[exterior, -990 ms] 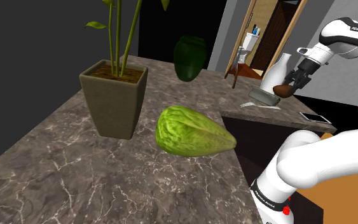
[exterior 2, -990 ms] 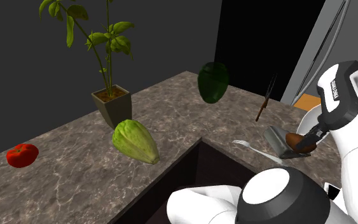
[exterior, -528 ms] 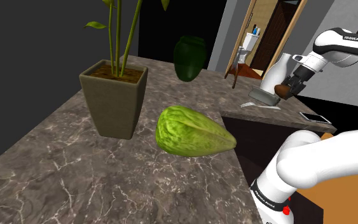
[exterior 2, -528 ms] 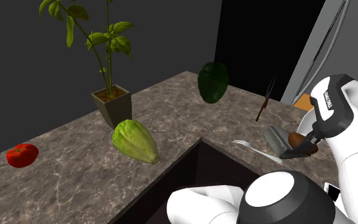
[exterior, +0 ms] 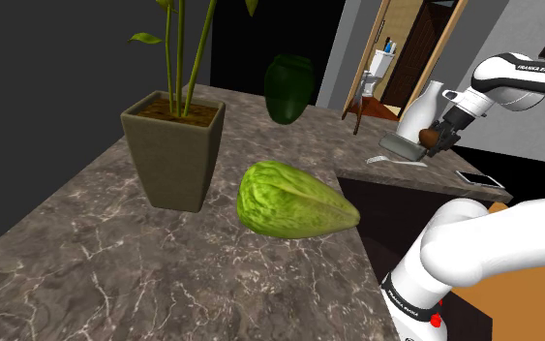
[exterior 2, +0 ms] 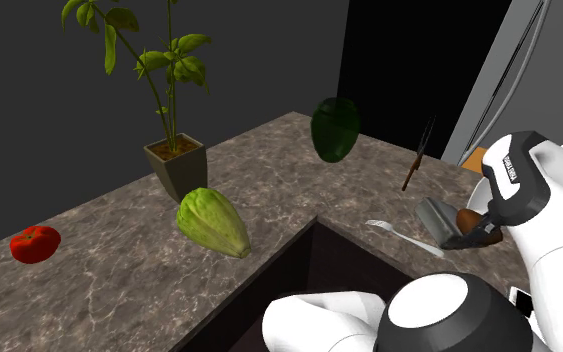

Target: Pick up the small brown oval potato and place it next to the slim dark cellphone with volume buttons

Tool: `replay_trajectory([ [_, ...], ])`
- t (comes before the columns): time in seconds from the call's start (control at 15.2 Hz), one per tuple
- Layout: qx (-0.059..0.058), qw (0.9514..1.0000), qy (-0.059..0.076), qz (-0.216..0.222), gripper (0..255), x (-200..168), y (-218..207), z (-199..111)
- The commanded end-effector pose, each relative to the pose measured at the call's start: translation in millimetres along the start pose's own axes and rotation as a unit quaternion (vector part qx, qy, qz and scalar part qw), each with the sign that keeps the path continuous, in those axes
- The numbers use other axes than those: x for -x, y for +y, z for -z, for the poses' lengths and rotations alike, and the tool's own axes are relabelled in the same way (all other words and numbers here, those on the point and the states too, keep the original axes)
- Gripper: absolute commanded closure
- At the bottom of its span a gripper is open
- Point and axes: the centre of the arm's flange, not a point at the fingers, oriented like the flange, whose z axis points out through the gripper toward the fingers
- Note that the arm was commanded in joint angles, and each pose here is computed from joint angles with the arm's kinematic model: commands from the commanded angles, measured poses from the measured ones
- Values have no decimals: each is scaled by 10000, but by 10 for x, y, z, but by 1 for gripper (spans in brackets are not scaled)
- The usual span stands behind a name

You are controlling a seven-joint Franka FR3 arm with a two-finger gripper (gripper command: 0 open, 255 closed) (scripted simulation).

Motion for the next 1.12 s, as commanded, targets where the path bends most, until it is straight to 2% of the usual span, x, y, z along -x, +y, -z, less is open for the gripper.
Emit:
replay_trajectory([
  [0.0,-221,9997,-39,3,255,-3,-37,-131],
  [0.26,-221,9997,-39,3,255,-3,-37,-131],
  [0.33,-221,9997,-40,5,0,-12,-22,-129],
  [0.66,-221,9997,-39,3,0,-3,-37,-131],
  [0.92,-221,9997,-39,3,0,-7,-15,369],
  [1.06,-221,9997,-39,3,0,-7,-15,369],
])
